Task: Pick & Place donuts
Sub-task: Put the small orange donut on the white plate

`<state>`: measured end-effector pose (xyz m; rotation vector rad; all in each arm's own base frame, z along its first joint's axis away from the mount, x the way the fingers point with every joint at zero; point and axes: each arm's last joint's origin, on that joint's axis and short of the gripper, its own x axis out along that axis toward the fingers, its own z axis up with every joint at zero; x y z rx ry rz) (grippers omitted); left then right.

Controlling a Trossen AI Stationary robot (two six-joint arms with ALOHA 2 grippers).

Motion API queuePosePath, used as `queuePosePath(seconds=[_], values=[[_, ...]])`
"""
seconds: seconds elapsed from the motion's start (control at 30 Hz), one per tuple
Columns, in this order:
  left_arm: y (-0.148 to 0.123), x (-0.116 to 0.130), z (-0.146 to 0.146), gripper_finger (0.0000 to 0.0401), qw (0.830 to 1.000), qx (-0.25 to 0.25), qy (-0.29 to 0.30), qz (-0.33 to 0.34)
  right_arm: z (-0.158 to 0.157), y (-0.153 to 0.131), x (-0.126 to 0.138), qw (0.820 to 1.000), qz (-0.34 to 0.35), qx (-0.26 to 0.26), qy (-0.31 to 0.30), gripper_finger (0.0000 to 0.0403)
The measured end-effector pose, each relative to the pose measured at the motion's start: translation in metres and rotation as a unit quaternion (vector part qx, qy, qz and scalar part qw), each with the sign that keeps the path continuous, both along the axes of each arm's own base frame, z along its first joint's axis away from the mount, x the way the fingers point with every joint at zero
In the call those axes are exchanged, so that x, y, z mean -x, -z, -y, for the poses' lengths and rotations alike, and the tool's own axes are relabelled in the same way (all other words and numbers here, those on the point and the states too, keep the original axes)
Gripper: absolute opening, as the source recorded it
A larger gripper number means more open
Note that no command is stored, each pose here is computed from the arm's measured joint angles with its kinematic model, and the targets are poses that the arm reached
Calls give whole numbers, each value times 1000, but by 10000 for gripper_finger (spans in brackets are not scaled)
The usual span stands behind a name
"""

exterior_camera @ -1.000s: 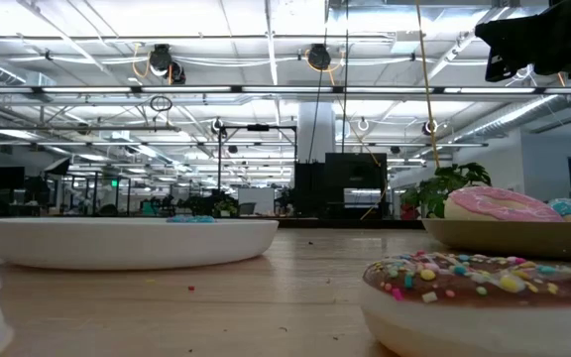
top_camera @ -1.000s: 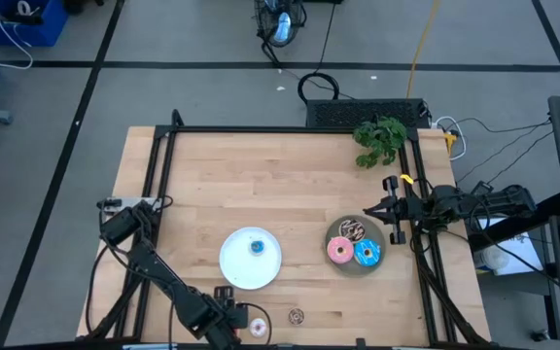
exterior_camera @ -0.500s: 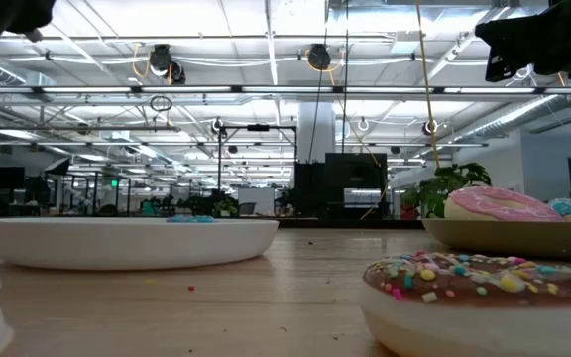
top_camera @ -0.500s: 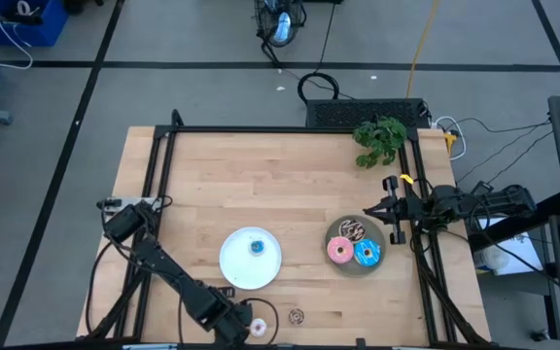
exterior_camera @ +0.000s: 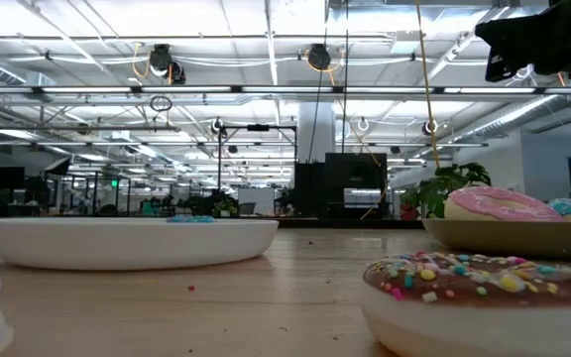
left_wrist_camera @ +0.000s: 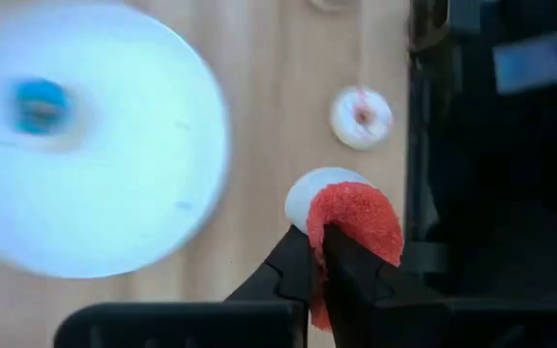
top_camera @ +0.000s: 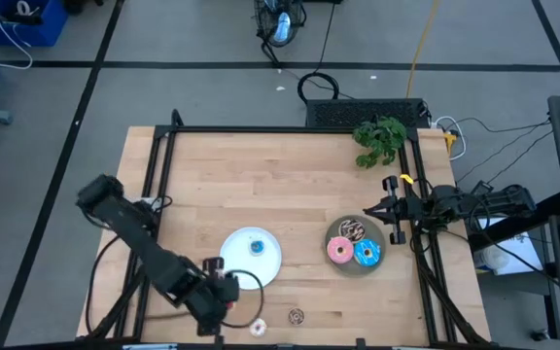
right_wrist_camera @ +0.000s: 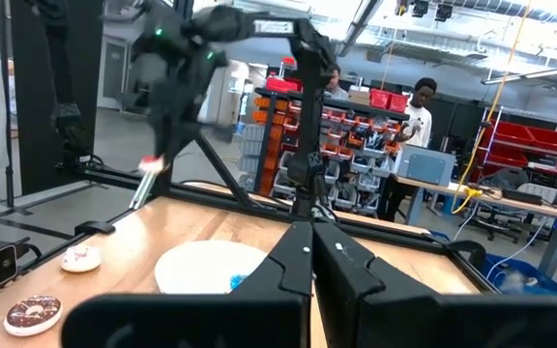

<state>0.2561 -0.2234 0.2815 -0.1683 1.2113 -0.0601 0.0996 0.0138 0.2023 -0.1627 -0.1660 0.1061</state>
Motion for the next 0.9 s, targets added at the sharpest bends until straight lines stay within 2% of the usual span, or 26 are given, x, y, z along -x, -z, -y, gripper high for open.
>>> queuePosePath(seconds=[0.13, 0.23, 0.4, 0.53, 0.7, 0.9], values=[[-29, 14, -17, 8, 998, -31, -24, 54, 0, 0, 0, 1000, 0, 0, 0, 0], [-39, 19, -24, 10, 996, -41, -34, 71, 0, 0, 0, 1000, 0, 0, 0, 0], [-37, 20, -28, 26, 996, -53, -35, 59, 0, 0, 0, 1000, 0, 0, 0, 0], [-34, 15, -34, 18, 996, -68, -37, 44, 0, 0, 0, 1000, 0, 0, 0, 0], [-33, 6, -57, 8, 994, -98, -50, 22, 0, 0, 0, 1000, 0, -2, 0, 0], [-31, -13, -95, 30, 986, -127, -103, 11, 0, 0, 0, 1000, 0, -1, 0, 0]])
